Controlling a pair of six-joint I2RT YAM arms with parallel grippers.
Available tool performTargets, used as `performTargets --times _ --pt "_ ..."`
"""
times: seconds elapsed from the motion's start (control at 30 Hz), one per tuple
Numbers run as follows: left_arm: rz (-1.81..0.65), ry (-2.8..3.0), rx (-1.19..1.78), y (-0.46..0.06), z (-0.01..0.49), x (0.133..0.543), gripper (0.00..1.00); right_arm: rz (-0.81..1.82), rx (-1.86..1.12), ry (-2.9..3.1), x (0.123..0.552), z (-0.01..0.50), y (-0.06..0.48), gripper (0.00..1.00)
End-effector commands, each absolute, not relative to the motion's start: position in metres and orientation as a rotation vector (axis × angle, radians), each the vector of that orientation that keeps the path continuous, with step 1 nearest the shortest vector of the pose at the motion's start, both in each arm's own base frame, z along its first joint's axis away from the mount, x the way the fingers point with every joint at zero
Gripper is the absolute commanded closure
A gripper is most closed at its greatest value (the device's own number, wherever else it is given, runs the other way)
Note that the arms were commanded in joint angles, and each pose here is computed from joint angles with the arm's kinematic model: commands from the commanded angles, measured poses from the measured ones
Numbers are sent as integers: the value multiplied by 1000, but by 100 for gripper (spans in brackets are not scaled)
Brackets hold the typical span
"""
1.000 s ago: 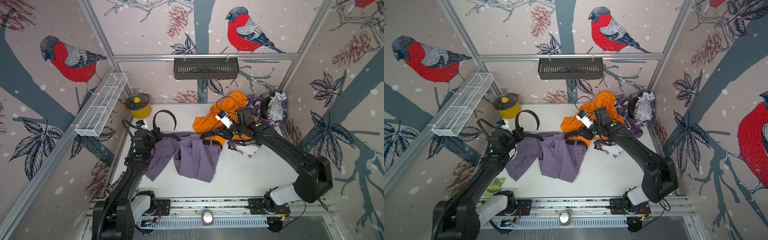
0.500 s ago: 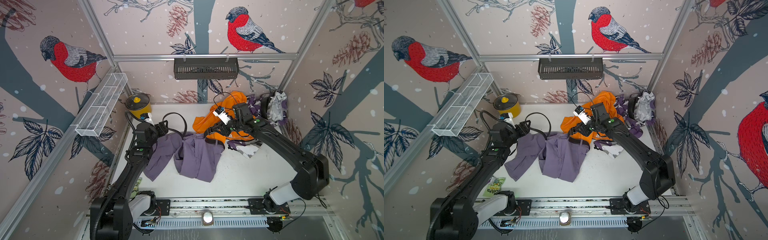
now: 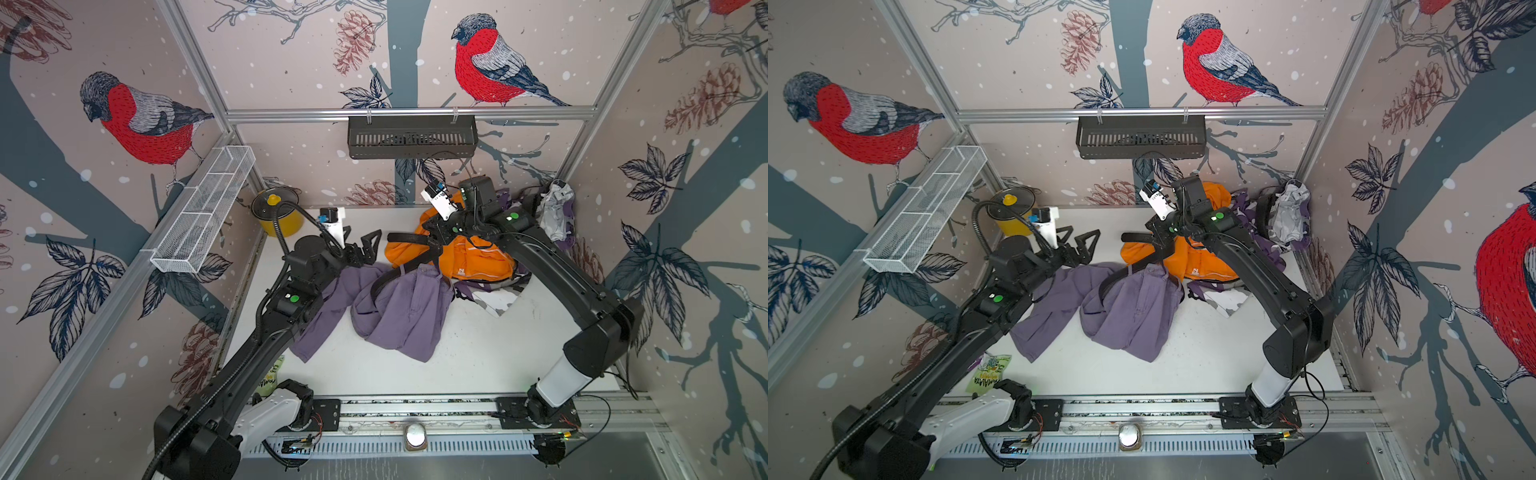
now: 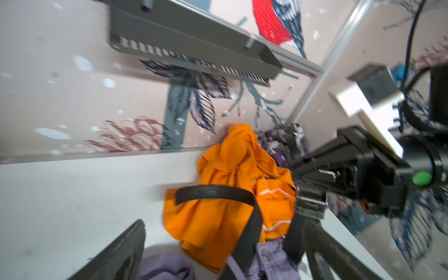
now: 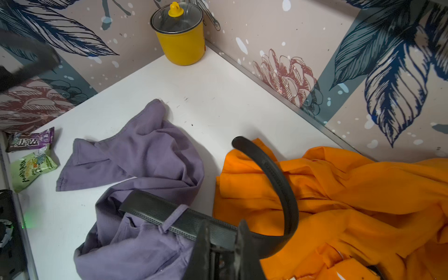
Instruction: Remove the belt from the trousers
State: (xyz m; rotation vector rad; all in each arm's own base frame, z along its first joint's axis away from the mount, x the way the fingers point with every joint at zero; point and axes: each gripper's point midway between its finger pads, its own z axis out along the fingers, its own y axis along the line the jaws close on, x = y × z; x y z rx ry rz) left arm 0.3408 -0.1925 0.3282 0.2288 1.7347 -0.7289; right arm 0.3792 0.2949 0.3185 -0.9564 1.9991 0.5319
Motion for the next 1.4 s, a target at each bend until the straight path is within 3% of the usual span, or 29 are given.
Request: performTargets --times 0.0,0.23,0.5,0.9,1.07,1.23,1.3,1.33,1.37 --pt "-954 1707 343 -239 315 327 2 528 -910 1991 384 332 295 100" --pt "-1170 1662 444 -301 291 303 2 559 -883 1987 386 341 301 100" --pt "-1133 1685 389 -326 281 315 3 573 -871 2007 385 330 311 100" --pt "-1063 1721 285 -353 263 346 23 601 -803 2031 382 326 315 100" --pt "-995 1762 232 -349 254 357 47 599 -774 2037 382 326 317 100" --pt "-971 1777 191 -342 251 360 85 597 -761 2044 381 325 318 98" --pt "-967 1789 173 -339 248 360 99 600 -755 2044 381 324 316 86" --pt "-964 1794 162 -336 247 360 100 605 -749 2037 381 326 315 64" --pt "-964 1799 151 -334 246 360 100 611 -742 2033 381 327 313 51"
